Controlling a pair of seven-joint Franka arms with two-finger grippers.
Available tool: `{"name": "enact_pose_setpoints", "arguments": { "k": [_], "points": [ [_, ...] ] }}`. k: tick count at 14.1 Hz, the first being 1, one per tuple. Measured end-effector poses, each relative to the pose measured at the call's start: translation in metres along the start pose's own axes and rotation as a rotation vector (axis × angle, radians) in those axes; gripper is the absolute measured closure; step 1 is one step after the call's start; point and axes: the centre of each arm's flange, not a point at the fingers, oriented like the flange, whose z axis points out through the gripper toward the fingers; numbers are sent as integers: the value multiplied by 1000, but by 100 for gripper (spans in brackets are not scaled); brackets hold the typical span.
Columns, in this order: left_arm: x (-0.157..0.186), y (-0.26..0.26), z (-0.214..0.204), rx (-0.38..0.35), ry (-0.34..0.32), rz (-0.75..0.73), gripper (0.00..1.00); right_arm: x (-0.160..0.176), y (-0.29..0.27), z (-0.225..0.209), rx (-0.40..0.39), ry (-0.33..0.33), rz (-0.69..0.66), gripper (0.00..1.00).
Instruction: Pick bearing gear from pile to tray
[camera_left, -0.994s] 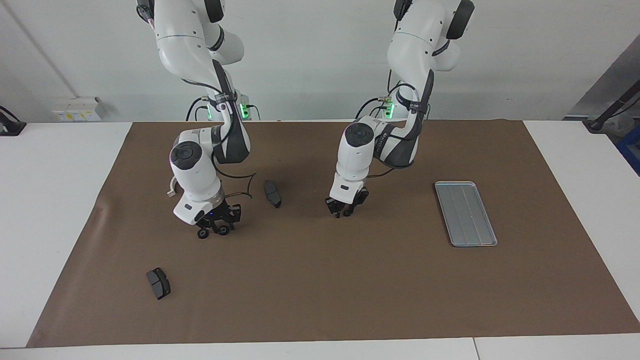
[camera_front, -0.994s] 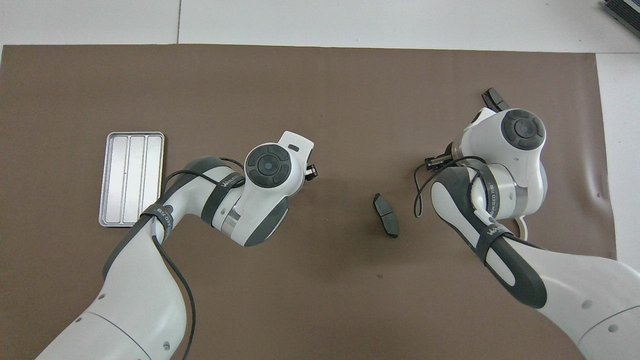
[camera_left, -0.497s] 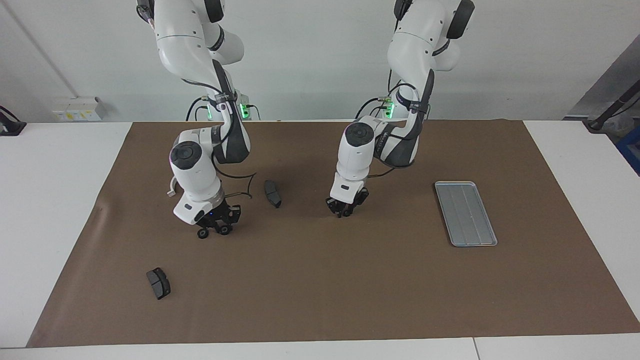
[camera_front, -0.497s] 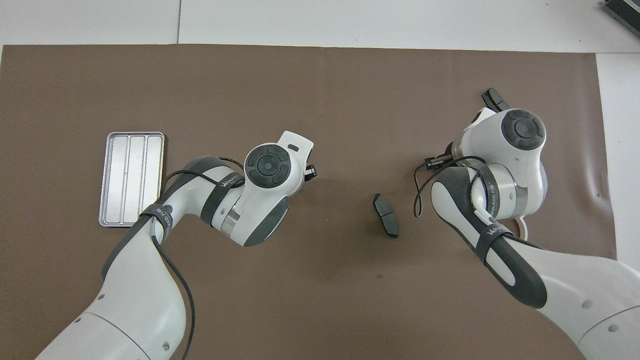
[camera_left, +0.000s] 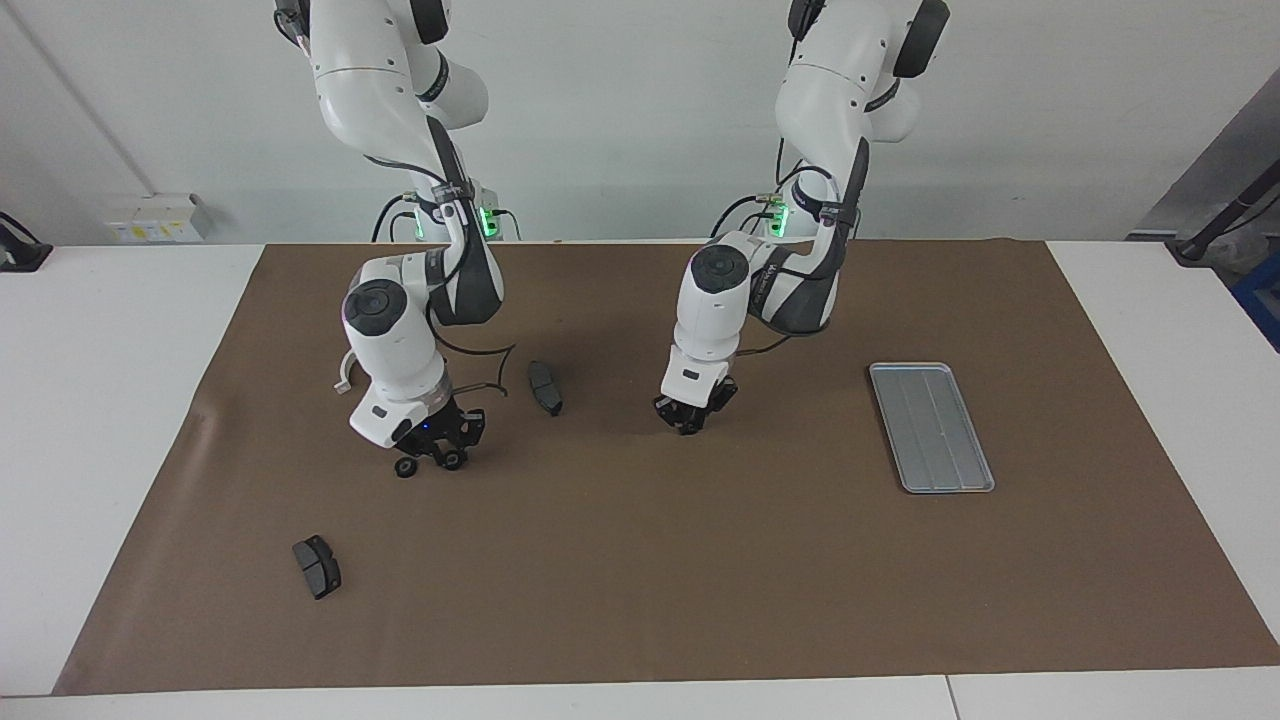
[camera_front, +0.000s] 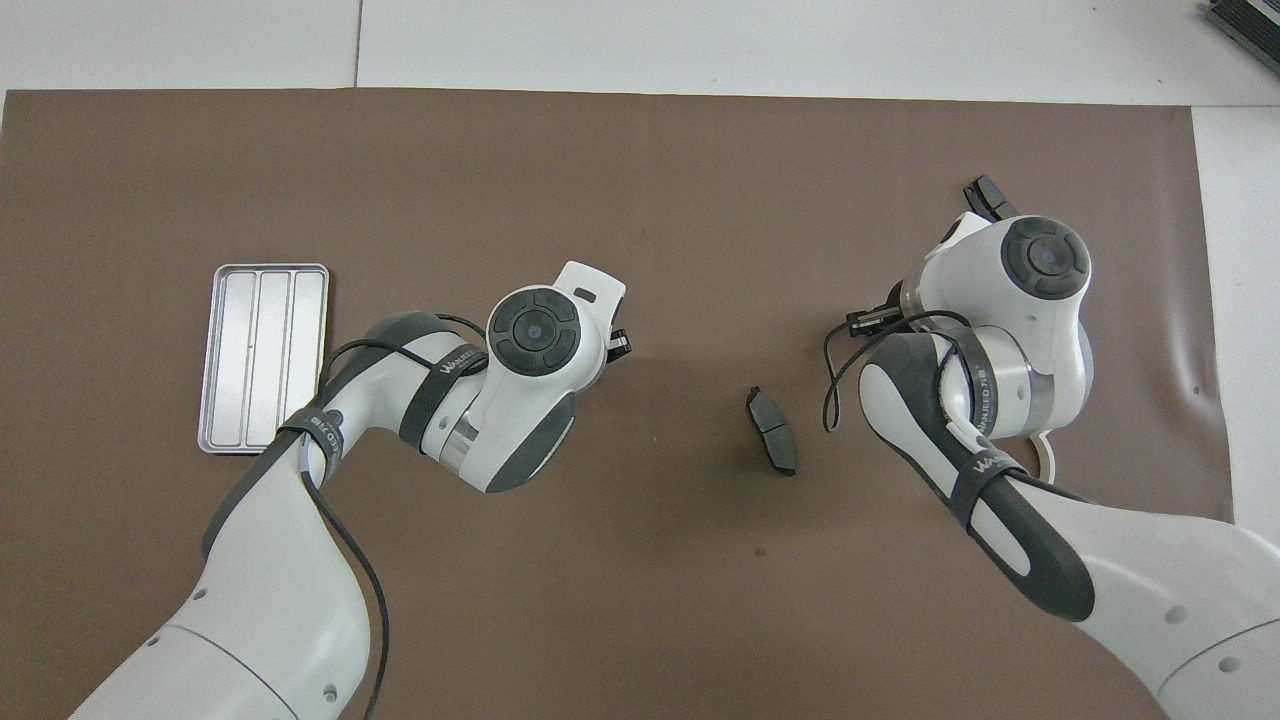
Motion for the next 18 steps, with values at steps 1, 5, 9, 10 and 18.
{"name": "enact_pose_setpoints", "arguments": {
  "k": [1,5,9,10,18],
  "points": [
    [0,0,0,0,0,0,75,1,-1,-8,1,5,16,65],
    [0,0,0,0,0,0,75,5,-11,-54,12,8,80,65],
    [1,-1,0,0,1,0,75,5,-37,-97,28,-2,135,65],
    [3,-2,-1,-1,4,-1,75,5,-48,-102,35,2,156,65],
    [93,-77,-55,24,30,76,75,-4,-147,-106,90,20,261,65]
  ]
}}
